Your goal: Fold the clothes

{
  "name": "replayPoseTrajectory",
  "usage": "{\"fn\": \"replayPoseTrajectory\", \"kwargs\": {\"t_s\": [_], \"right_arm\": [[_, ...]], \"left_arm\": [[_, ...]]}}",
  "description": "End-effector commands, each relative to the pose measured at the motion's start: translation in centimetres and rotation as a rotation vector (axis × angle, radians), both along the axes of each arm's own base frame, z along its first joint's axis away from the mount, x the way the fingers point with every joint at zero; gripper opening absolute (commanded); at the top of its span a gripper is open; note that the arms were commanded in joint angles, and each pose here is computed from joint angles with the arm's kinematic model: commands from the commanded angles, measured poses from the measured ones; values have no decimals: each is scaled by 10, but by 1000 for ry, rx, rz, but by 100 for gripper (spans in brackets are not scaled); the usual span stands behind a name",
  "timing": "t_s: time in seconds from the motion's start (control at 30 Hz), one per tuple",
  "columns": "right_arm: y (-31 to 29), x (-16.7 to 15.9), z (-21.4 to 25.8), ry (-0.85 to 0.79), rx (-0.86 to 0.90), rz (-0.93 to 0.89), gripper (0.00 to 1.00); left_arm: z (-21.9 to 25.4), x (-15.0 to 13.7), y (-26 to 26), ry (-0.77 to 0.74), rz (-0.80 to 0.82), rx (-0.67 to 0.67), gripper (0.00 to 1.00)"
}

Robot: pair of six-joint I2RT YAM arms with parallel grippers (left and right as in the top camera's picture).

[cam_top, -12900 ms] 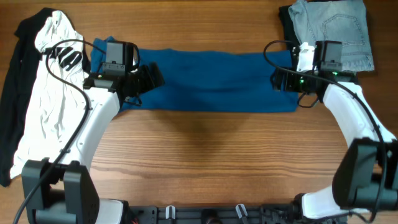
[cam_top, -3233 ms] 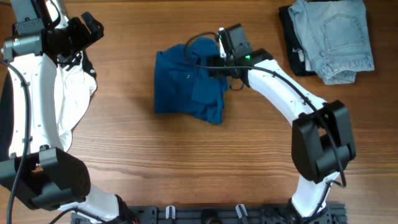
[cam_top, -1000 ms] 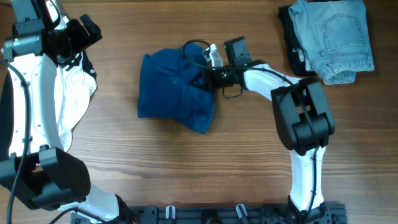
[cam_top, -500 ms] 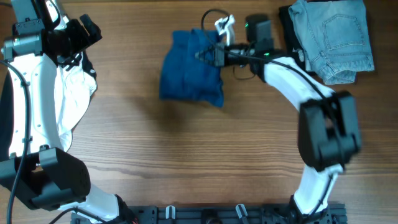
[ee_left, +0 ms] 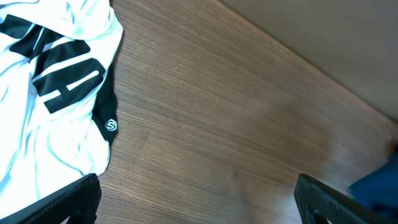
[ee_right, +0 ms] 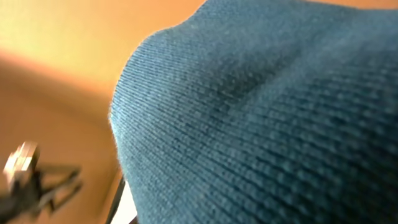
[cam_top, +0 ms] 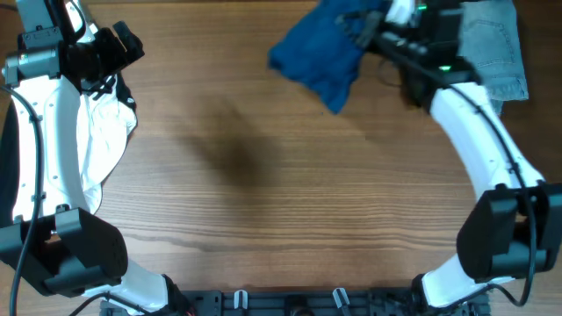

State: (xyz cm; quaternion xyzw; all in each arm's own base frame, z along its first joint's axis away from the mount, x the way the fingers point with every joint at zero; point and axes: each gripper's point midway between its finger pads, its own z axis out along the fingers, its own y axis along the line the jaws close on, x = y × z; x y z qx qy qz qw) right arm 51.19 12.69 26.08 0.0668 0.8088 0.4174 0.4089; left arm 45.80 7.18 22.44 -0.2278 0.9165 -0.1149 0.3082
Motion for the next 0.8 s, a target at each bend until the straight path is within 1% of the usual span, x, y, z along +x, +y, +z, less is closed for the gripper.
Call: {"fn": "replayPoseTrajectory", "kwargs": {"t_s": [0.0,0.1,0.27,0.37,0.5,0.63,0.73,0.77], "right_arm": [[-67,15,45,-94,18,-212,4],[-105,23,54,-138,12,-309,4],[-168,35,80,-301,-27,-440,4],[-203,50,68,-331,-44,-541,4],[-243,68,29,-311,-33,-616,4],[-281,80,-37,-209,0,-680,4],[-306,80,-93,-108,-2,-720,4],[-312,78,-106,-82,-1,-727,4]], "left_arm": [[-4,1,1,7,-11,13,100],[-3,2,1,3,-11,14,100],[-3,2,1,1,-11,14,100],[-3,2,1,1,-11,14,100],[-3,2,1,1,-11,14,100],[-3,2,1,2,-11,14,100],[-6,3,1,7,-11,12,100],[-7,3,1,11,-11,12,100]]}}
